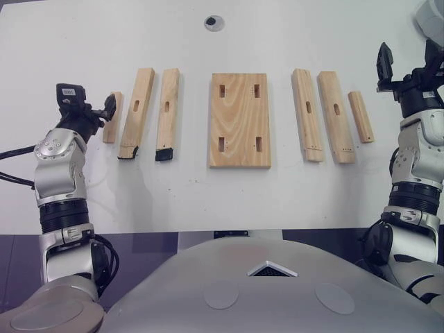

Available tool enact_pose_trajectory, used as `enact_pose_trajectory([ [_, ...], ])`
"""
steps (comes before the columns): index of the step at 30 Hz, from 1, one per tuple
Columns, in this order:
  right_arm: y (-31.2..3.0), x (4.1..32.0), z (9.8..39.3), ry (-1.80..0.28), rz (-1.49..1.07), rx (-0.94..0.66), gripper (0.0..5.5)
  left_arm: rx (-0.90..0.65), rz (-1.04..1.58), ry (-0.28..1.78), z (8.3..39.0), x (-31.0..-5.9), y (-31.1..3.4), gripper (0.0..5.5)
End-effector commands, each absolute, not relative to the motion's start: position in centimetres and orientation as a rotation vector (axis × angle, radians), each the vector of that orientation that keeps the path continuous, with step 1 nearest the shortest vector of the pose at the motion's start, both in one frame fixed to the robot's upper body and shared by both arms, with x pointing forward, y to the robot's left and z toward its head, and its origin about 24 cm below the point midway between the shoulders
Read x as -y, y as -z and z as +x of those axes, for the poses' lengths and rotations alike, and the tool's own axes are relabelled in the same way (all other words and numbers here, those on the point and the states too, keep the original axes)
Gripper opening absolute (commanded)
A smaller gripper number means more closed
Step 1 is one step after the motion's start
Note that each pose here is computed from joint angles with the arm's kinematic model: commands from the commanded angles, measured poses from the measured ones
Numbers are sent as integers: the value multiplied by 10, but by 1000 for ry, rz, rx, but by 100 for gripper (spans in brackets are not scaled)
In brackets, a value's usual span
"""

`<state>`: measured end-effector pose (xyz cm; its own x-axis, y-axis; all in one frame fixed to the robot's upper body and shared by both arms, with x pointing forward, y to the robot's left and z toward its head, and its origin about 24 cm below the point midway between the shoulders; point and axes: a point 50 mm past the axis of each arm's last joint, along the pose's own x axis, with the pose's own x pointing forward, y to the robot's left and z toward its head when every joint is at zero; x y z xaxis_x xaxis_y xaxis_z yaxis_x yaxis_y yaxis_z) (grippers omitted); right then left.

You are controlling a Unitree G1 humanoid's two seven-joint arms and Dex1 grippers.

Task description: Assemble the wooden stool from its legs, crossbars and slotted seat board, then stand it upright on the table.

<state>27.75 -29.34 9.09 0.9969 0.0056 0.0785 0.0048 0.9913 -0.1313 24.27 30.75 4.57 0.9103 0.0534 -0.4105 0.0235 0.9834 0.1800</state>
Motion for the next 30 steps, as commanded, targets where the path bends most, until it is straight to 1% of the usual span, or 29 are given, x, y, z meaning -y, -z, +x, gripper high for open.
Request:
enact_pose_trajectory([
  [1,-92,295,278,-6,-150,68,471,-597,173,-16,228,-310,-22,365],
  [3,-92,296,278,-3,-151,68,471,-651,169,-19,221,-313,-14,333],
  [6,-92,295,278,-3,-150,69,471,-685,165,-20,215,-315,-8,287],
  [9,-92,294,277,-3,-149,70,471,-669,169,-24,215,-316,-10,241],
  [12,-91,294,278,-3,-151,70,471,-617,156,9,221,-309,-16,186],
  [14,-92,293,279,-4,-149,72,471,-557,142,20,227,-306,-22,141],
  [15,-93,293,279,-6,-145,75,471,-515,156,6,230,-307,-26,131],
  [16,-95,291,281,-17,-132,86,471,-403,206,2,240,-306,-40,130],
  [17,-100,286,282,-43,-119,102,471,-245,216,15,253,-299,-63,130],
  [18,-108,279,285,-78,-71,133,471,-86,209,37,264,-290,-87,130],
  [19,-125,267,289,-148,4,192,471,87,189,83,278,-272,-117,130],
  [20,-141,256,292,-214,67,241,471,204,162,127,286,-255,-138,130],
  [21,-159,241,295,-309,149,289,471,306,133,204,294,-231,-156,130],
  [22,-172,229,295,-395,214,319,471,370,116,277,299,-210,-168,130],
  [24,-195,194,293,-608,385,348,471,442,181,446,303,-163,-174,130],
  [26,-205,164,290,-753,541,321,471,517,248,571,298,-132,-172,130],
  [28,-208,144,285,-834,731,286,471,595,263,644,290,-110,-176,130],
  [30,-202,133,281,-864,834,229,471,654,281,666,286,-100,-182,130],
])
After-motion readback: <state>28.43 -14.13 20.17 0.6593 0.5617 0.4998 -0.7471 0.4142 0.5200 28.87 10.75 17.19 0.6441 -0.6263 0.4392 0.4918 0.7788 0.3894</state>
